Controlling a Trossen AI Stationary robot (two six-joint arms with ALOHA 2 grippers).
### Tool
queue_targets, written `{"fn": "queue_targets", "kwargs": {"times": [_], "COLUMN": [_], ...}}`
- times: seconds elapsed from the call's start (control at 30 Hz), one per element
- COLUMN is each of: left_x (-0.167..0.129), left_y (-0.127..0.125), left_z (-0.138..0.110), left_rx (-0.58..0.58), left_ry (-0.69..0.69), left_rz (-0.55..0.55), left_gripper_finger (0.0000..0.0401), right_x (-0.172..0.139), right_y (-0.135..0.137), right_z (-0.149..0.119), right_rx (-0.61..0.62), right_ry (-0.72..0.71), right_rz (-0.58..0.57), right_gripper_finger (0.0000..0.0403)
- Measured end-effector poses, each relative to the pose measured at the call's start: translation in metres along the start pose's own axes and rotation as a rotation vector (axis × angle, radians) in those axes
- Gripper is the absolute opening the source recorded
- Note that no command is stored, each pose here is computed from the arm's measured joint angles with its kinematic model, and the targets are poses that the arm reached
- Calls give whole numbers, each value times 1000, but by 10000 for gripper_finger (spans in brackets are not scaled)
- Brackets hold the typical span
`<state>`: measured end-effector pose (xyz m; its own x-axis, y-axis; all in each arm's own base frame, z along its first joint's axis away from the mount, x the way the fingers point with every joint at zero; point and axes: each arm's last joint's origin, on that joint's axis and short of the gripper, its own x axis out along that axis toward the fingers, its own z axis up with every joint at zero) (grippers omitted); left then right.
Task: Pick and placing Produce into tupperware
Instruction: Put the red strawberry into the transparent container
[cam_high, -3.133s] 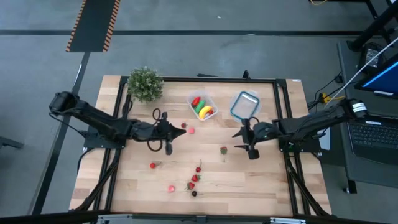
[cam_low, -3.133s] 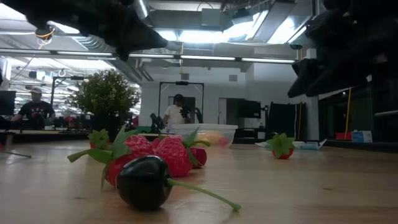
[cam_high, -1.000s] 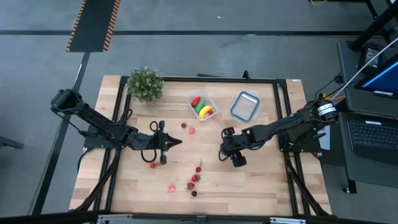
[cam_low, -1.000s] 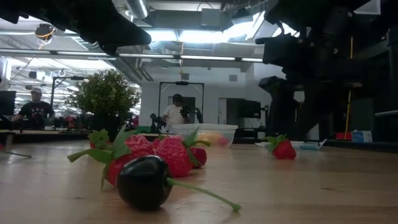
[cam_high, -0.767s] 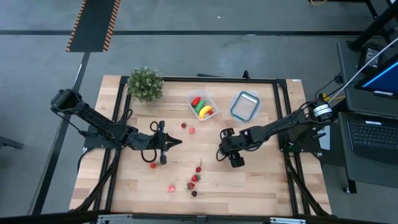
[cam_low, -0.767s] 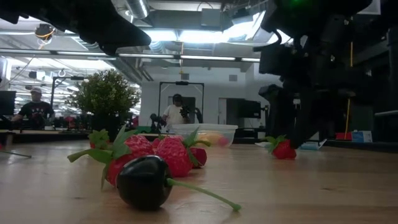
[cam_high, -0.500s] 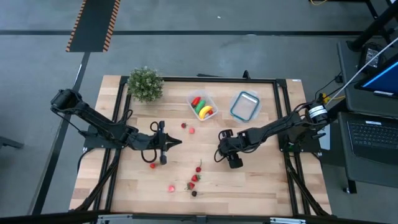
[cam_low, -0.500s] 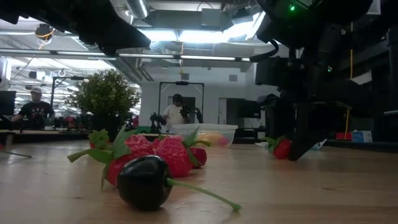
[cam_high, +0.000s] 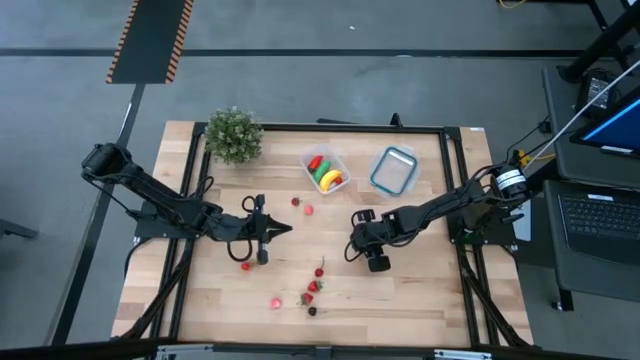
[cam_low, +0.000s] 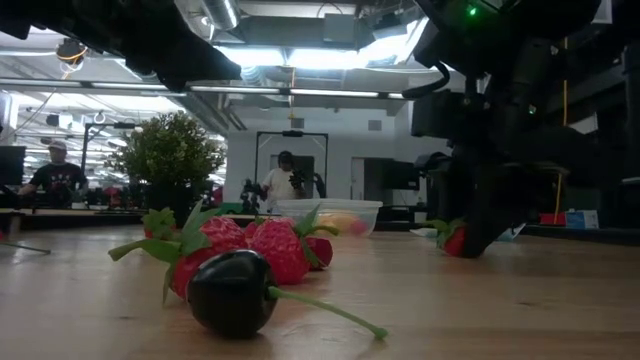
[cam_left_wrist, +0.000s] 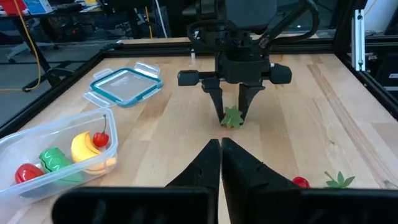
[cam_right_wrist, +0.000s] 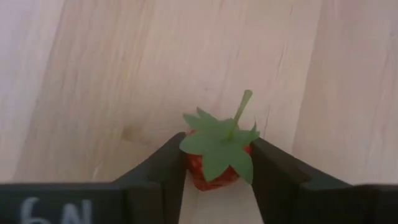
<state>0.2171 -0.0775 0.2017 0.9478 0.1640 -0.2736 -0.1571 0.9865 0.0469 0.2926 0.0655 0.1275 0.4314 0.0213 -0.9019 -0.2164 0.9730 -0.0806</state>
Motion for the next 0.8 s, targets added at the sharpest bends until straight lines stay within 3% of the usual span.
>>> {"fn": "queue_targets", "kwargs": {"times": [0.53,0.8], "left_x": [0,0], "left_y": [-1,-1], "left_z": [-2,-2], "left_rx": [5,16], "left_ry": [20,20], "left_rz": [-50,-50], "left_gripper_finger": [2,21], "right_x": [-1,-32], "right_y": [0,-7], "right_z": [0,3], "right_rx": [78,121], "right_ry": [-5,-64], "right_rz": [23,22], "right_gripper_finger": [137,137]}}
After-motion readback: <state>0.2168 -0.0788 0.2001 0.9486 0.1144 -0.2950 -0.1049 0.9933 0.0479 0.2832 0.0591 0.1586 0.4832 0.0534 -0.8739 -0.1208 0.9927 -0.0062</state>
